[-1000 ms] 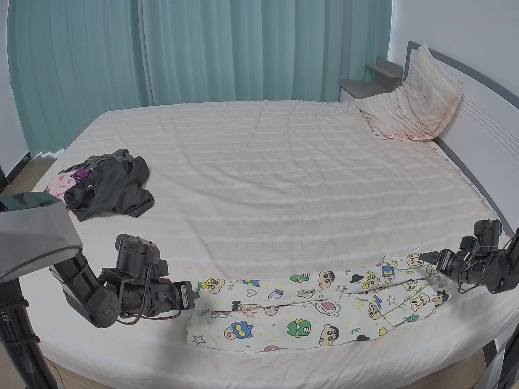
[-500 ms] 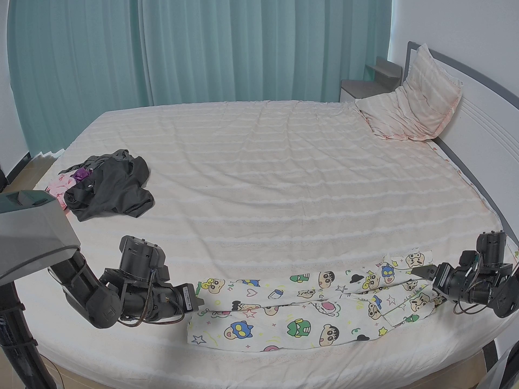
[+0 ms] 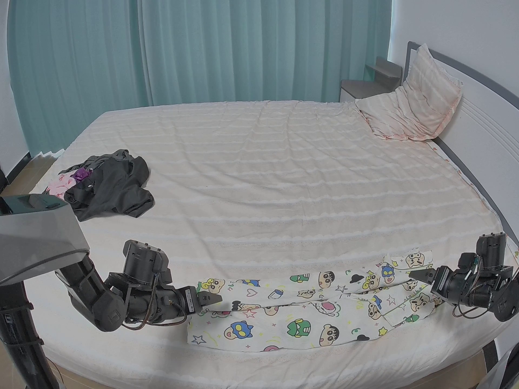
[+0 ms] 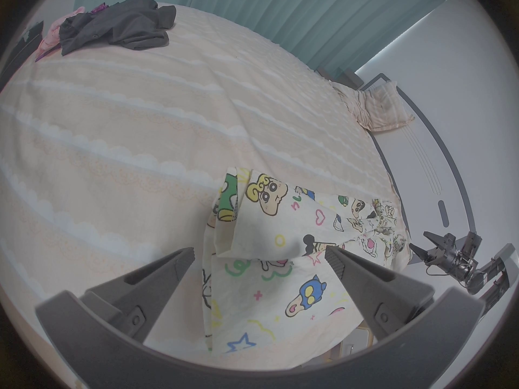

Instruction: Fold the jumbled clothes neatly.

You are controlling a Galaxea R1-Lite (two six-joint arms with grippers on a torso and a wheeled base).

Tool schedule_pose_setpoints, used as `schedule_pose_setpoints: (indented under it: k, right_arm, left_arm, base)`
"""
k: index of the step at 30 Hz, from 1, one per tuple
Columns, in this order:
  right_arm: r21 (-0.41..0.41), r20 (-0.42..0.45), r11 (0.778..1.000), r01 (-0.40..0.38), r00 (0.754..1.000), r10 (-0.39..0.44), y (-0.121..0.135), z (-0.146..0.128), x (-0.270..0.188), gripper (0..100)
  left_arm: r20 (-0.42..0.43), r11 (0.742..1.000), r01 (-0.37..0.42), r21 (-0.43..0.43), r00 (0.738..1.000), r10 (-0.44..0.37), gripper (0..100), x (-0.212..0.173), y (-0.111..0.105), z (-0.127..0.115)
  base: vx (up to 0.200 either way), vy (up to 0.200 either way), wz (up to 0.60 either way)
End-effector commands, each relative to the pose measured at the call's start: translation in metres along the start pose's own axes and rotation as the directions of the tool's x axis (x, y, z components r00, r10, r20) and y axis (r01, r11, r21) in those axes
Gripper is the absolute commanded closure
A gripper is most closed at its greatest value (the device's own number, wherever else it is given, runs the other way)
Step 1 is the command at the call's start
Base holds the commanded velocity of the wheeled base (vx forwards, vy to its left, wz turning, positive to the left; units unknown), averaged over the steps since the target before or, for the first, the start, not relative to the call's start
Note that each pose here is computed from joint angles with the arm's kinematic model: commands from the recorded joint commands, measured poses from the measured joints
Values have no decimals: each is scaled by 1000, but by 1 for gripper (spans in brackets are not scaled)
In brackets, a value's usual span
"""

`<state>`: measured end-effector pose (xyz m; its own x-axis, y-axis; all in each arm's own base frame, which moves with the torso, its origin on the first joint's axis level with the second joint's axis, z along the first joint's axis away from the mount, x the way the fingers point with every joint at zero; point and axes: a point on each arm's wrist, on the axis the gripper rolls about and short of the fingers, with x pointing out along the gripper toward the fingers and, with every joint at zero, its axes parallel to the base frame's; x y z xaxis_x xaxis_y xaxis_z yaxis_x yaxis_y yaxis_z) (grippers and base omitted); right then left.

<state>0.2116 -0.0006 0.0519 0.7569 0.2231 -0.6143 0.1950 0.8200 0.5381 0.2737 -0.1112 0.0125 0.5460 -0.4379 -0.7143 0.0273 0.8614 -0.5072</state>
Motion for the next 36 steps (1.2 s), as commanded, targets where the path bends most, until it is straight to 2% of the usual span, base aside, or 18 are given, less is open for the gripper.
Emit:
schedule_pose_setpoints:
  k: [1, 8, 12, 18, 27, 34, 35, 36]
  right_arm:
    - [-6, 4, 1000, -7, 1000, 7, 2, 0, -2, 0]
    - [-7, 9, 1000, -10, 1000, 10, 2, -1, -4, 0]
    - [-7, 9, 1000, -10, 1000, 10, 2, -1, -4, 0]
    - [-10, 16, 1000, -15, 1000, 15, 3, 0, -6, 0]
    - [-12, 23, 1000, -19, 1000, 19, 4, 1, -7, 0]
    - [-11, 21, 1000, -18, 1000, 18, 4, 1, -7, 0]
    - [-11, 21, 1000, -18, 1000, 18, 4, 1, -7, 0]
    - [-11, 21, 1000, -18, 1000, 18, 4, 1, -7, 0]
  left_arm:
    - [-25, 1000, -23, -14, 999, 23, 0, 7, 8, -5]
    - [-42, 999, -32, -11, 999, 32, 0, 20, 11, -8]
    - [-23, 1000, -19, -5, 1000, 18, 0, 25, 12, -7]
    - [8, 999, -46, -3, 999, 46, 0, 41, 15, -8]
    - [-4, 999, -19, 37, 1000, 19, 0, 48, 2, -13]
    - [-14, 999, -19, 45, 1000, 19, 0, 49, -1, -15]
    - [-15, 999, -19, 45, 1000, 20, 100, 50, -1, -15]
    - [-12, 999, -18, 44, 1000, 18, 100, 50, -2, -14]
  base:
    - [0, 0, 0]
    - [0, 0, 0]
    - [0, 0, 0]
    - [0, 0, 0]
    - [0, 0, 0]
    - [0, 0, 0]
    - [0, 0, 0]
    - [0, 0, 0]
